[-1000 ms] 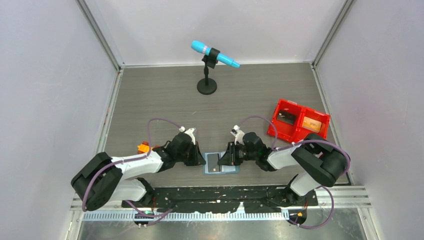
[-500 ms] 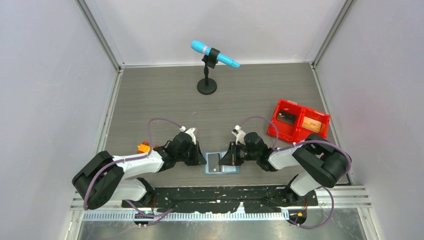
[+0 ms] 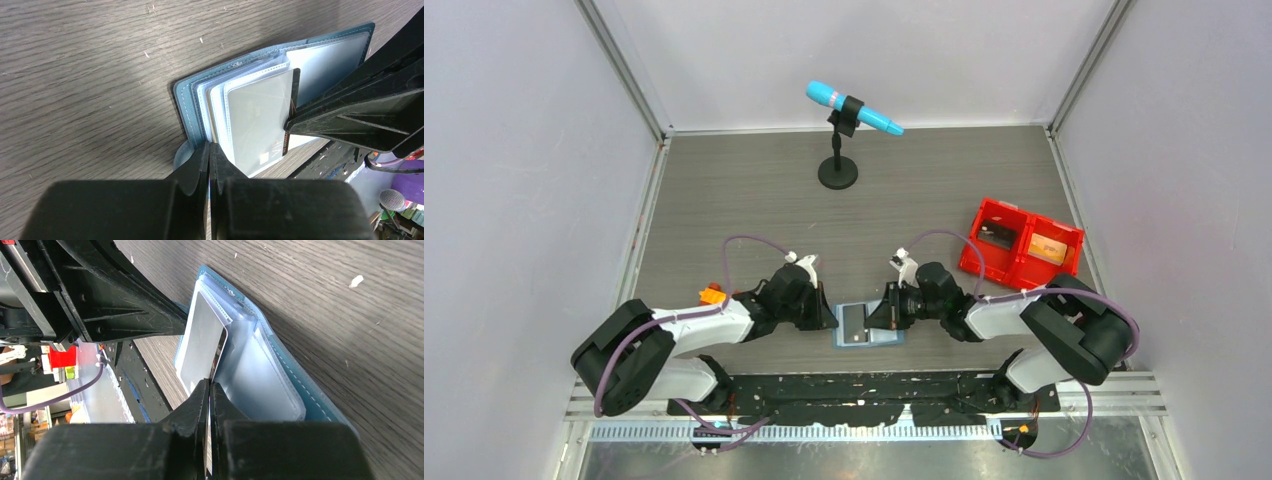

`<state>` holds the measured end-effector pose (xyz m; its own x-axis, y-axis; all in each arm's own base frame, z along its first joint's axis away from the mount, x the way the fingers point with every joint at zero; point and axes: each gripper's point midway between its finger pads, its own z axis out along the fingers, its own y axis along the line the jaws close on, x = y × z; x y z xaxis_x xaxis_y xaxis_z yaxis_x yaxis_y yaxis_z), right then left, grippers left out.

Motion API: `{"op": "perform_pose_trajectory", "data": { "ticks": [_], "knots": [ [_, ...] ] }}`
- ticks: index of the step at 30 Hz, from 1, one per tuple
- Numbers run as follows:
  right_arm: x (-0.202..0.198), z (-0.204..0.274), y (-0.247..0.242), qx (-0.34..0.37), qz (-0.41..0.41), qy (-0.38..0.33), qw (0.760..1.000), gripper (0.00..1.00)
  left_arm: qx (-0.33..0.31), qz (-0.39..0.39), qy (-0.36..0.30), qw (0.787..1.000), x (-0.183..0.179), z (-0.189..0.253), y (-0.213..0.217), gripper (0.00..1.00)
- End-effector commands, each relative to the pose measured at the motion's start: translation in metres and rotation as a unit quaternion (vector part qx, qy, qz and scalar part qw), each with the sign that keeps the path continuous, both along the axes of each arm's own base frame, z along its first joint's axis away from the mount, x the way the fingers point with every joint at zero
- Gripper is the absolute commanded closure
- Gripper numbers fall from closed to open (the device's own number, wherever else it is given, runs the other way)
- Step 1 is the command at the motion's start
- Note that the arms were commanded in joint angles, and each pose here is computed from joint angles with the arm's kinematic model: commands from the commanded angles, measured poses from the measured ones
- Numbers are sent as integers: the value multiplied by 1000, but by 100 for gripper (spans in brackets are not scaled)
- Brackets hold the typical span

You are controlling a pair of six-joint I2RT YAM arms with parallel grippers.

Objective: Take the credit cards out of the card holder
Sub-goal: Remove the credit card from the card holder.

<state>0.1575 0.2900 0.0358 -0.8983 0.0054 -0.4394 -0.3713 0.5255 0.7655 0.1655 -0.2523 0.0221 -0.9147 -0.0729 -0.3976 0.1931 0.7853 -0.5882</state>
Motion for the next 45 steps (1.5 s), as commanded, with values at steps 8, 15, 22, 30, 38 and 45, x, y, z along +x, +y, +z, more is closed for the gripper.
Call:
{"op": "perform_pose_trajectory", "data": {
  "ticks": [8, 15, 22, 30, 38, 45],
  "knots": [
    [8, 6, -4, -6, -3, -25, 1000, 94, 62, 1, 26, 998, -14, -28, 23, 98],
    [8, 3, -9, -10, -6, -20, 1000, 95, 64, 2, 25, 998, -14, -28, 24, 98],
    [6, 11, -11, 1, -13, -17, 1000, 95, 63, 2, 26, 998, -15, -28, 24, 98],
    [9, 18, -14, -5, -26, -20, 999, 90, 63, 2, 27, 998, -15, -29, 24, 98],
    [9, 16, -18, -18, -32, -8, 999, 95, 60, 2, 23, 998, -12, -25, 22, 98],
    [14, 26, -36, -48, -57, -38, 997, 95, 62, -1, 29, 998, -15, -24, 23, 97]
  ]
}}
